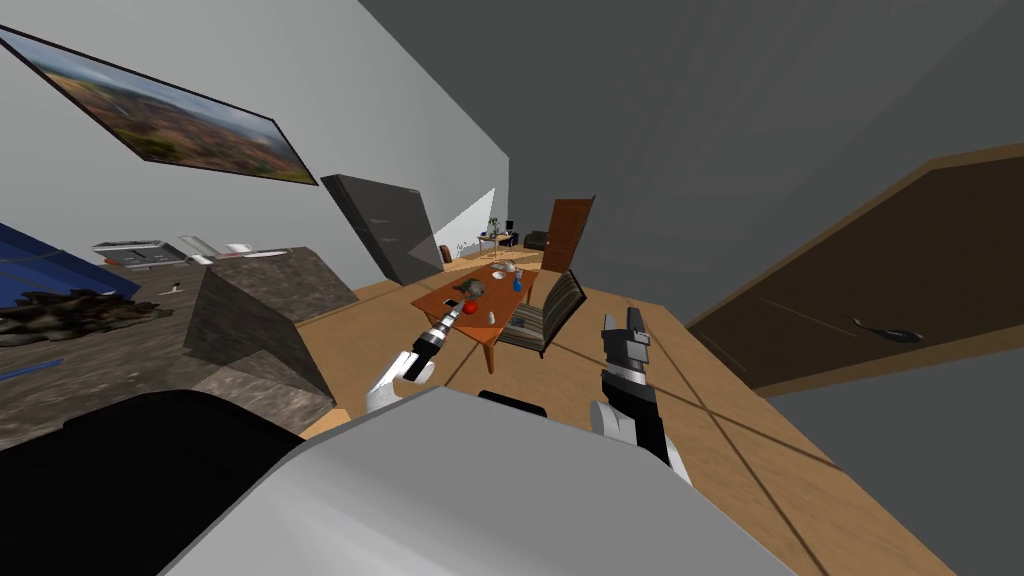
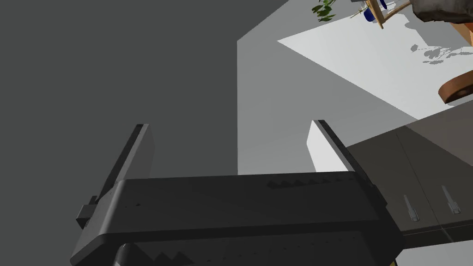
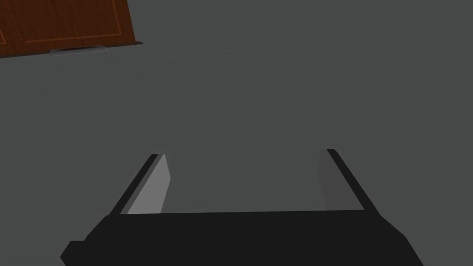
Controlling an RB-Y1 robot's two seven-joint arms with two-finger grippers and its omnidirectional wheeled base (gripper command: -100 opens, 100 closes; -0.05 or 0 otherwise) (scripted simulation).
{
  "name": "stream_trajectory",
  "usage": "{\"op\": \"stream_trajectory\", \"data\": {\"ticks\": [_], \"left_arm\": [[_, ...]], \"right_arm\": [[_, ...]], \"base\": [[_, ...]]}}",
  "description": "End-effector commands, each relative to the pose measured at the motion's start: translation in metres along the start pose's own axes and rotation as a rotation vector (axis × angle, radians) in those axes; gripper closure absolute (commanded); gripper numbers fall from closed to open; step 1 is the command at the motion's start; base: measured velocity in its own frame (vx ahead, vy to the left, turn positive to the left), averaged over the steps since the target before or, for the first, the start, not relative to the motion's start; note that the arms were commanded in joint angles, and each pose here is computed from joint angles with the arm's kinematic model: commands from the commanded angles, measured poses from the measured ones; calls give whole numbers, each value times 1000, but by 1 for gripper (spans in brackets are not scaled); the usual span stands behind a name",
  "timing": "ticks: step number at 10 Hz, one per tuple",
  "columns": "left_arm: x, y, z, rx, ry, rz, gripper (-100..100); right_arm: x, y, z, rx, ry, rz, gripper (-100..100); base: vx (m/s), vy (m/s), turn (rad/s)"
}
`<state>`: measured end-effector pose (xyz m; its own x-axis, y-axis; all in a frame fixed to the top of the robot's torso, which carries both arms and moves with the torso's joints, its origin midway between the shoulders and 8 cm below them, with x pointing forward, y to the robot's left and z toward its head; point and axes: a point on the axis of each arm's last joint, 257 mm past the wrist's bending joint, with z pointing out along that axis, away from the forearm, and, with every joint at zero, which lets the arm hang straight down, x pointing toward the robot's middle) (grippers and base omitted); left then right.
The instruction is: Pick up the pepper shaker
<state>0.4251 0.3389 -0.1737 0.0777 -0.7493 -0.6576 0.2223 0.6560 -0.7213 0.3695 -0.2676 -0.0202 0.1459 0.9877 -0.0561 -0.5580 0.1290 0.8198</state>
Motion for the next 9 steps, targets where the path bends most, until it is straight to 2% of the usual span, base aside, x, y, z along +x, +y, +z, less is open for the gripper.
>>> {"op": "stream_trajectory", "data": {"ticks": [1,2,3,4,5,6,7,8,9], "left_arm": [[7,20,1,-36,38,33,-100],[12,30,-2,-58,47,26,-100],[19,42,-1,-80,78,57,-100],[24,52,-5,-102,87,50,-100],[30,65,-4,-125,119,81,-100],[35,75,-9,-147,128,74,-100],[41,89,-10,-174,162,104,-100],[45,98,-15,-193,171,98,-100],[51,113,-17,-222,206,128,-100]], "right_arm": [[0,0,0,0,0,0,0],[0,0,0,0,0,0,0],[0,0,0,0,0,0,0],[0,0,0,0,0,0,0],[0,0,0,0,0,0,0],[0,0,0,0,0,0,0],[0,0,0,0,0,0,0],[0,0,0,0,0,0,0],[0,0,0,0,0,0,0]], "base": [[36,-97,1],[25,-88,3],[14,-94,-6],[13,-74,-1],[45,-98,-15],[43,-83,-4],[40,-84,-18],[31,-77,-7],[40,-91,-31]]}}
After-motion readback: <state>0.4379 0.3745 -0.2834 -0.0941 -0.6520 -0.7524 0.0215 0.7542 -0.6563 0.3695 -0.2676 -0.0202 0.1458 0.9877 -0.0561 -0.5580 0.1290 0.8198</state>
